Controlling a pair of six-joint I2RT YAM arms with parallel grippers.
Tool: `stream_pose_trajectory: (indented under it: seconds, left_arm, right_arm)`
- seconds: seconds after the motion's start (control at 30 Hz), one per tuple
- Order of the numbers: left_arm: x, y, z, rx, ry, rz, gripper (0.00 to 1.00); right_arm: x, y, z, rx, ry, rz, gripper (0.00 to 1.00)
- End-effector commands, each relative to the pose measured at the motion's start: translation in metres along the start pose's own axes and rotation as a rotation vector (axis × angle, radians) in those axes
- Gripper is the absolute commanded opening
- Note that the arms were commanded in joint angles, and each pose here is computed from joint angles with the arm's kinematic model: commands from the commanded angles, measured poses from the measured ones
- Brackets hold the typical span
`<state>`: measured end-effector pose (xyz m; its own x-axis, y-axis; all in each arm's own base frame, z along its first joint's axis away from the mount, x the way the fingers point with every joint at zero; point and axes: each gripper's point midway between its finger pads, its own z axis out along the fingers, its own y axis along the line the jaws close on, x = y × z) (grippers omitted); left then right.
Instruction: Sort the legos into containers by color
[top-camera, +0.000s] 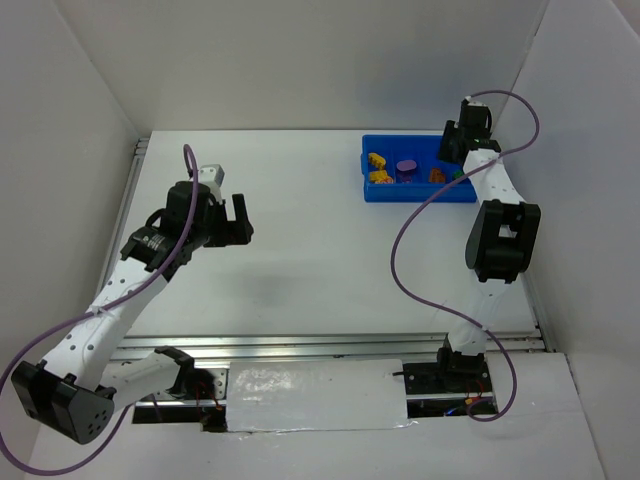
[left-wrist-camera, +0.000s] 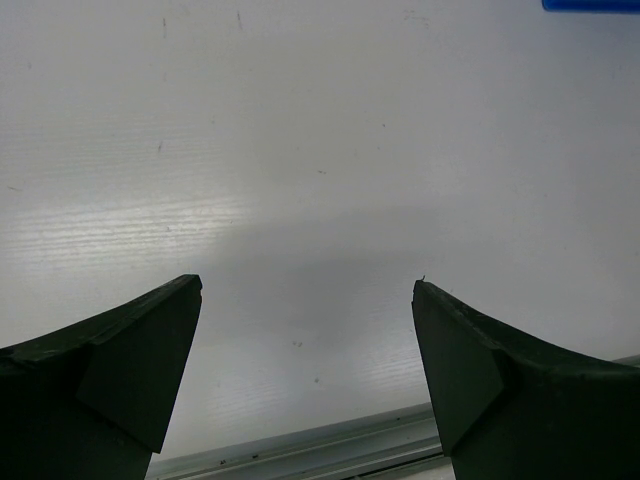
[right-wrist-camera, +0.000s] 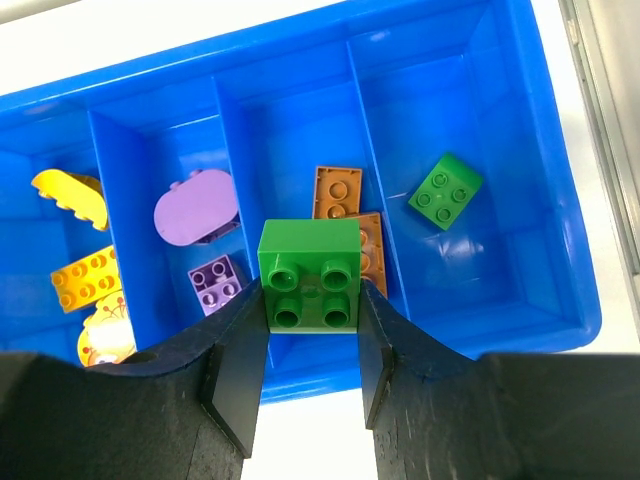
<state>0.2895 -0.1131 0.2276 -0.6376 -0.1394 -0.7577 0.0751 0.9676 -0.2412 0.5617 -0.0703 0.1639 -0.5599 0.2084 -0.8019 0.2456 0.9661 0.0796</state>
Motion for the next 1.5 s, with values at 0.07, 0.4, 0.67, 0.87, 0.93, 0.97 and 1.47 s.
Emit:
stream_pose_trajectory:
  seconds: [0.07, 0.4, 0.67, 0.87, 0.93, 0.97, 1.47]
  left_arm:
    - [-0.006, -0.002, 0.002, 0.011, -0.019, 0.01, 1.0]
    - [-0.007, -0.002, 0.001, 0.012, -0.024, 0.011, 0.99]
    - [-0.004, -0.002, 0.005, 0.009, -0.008, 0.013, 1.0]
    - [-0.004, 0.0, 0.006, 0.0, -0.007, 0.015, 0.99]
    - [-0.003, 0.001, 0.007, -0.006, -0.003, 0.017, 1.0]
    - [-0.003, 0.002, 0.008, -0.012, -0.002, 0.017, 1.0]
    - [0.002, 0.004, 0.015, -0.027, 0.026, 0.026, 1.0]
  right_arm:
    - [-0.029, -0.002, -0.019, 0.02, -0.077, 0.006, 0.0]
    - [-0.02, -0.016, -0.003, 0.094, -0.051, -0.006, 0.0]
    - [-0.019, -0.047, 0.019, 0.238, -0.04, 0.014, 0.0]
    - [-0.019, -0.055, 0.032, 0.263, -0.031, -0.002, 0.0]
    - [-0.018, -0.061, 0.035, 0.283, -0.031, -0.014, 0.0]
    - [-0.019, -0.064, 0.035, 0.295, -0.032, -0.021, 0.0]
    - [-0.022, -0.067, 0.04, 0.274, -0.026, -0.006, 0.89]
